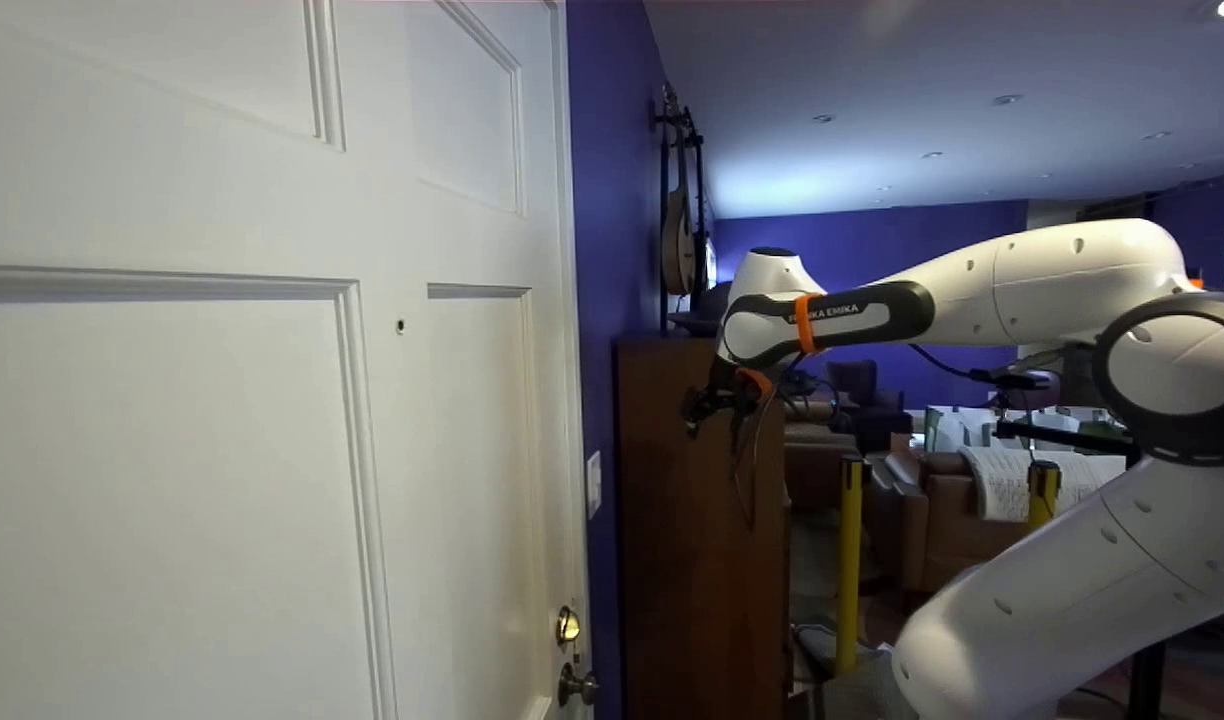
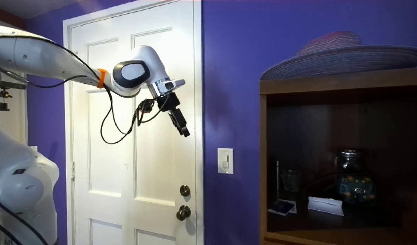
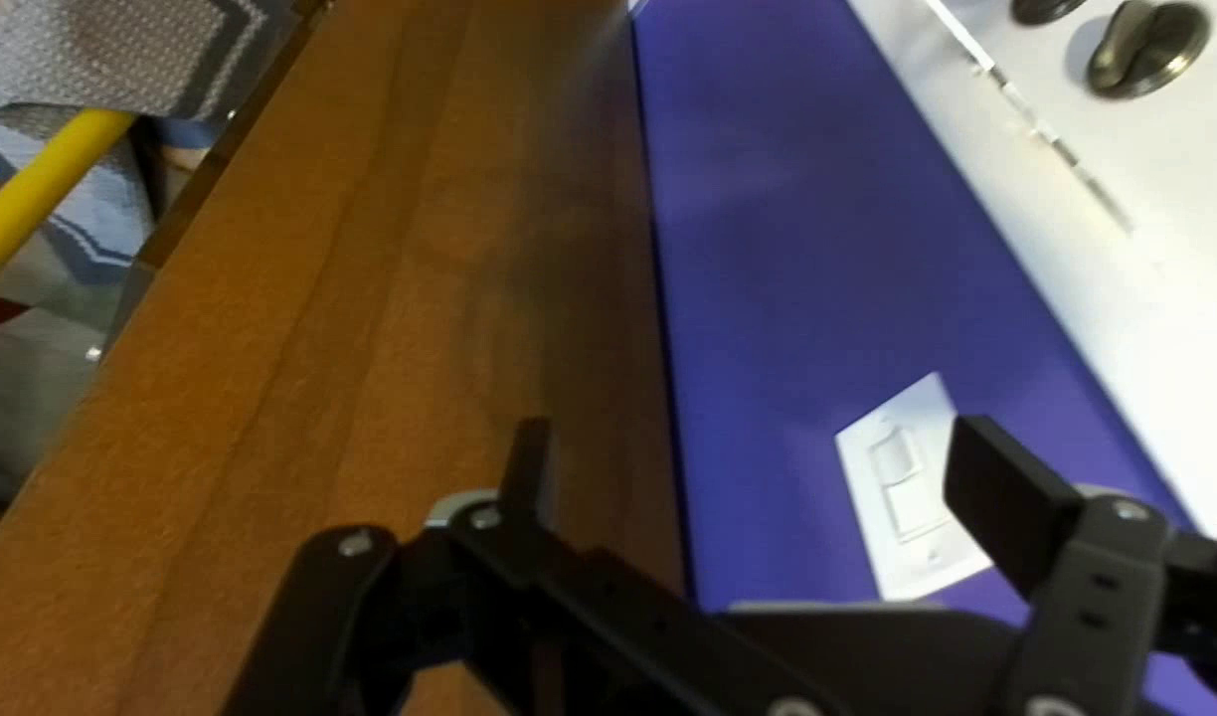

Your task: Hang the hat on the hook on the door

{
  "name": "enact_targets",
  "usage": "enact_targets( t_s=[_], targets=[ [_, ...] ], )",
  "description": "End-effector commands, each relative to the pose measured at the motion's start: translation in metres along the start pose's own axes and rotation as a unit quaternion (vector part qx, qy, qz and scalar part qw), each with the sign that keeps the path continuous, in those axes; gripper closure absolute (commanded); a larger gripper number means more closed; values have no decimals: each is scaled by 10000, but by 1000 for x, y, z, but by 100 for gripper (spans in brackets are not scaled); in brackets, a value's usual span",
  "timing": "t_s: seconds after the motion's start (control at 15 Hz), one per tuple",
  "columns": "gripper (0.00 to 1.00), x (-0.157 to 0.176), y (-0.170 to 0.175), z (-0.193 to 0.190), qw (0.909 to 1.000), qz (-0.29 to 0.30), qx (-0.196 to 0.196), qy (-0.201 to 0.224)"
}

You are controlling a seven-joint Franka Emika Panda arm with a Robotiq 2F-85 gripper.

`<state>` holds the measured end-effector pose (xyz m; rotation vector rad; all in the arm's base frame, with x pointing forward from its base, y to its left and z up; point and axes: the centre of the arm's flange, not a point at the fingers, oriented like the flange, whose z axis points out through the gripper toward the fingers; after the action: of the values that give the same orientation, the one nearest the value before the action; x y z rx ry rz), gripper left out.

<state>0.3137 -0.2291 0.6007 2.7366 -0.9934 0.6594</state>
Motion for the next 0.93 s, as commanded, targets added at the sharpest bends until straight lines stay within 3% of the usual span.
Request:
enact_targets(
  t_s=[0.0,0.4,0.6,0.67,0.87],
  targets=[
    [0,53,23,3,9950,438,-655,607],
    [0,110,70,-16,9772,902,-1291,1423],
    [0,128,89,-33,9695,1153,-1387,1662],
    [0,106,82,-25,9769,980,-1239,1442],
    [0,109,84,-25,9765,996,-1245,1452]
  ],
)
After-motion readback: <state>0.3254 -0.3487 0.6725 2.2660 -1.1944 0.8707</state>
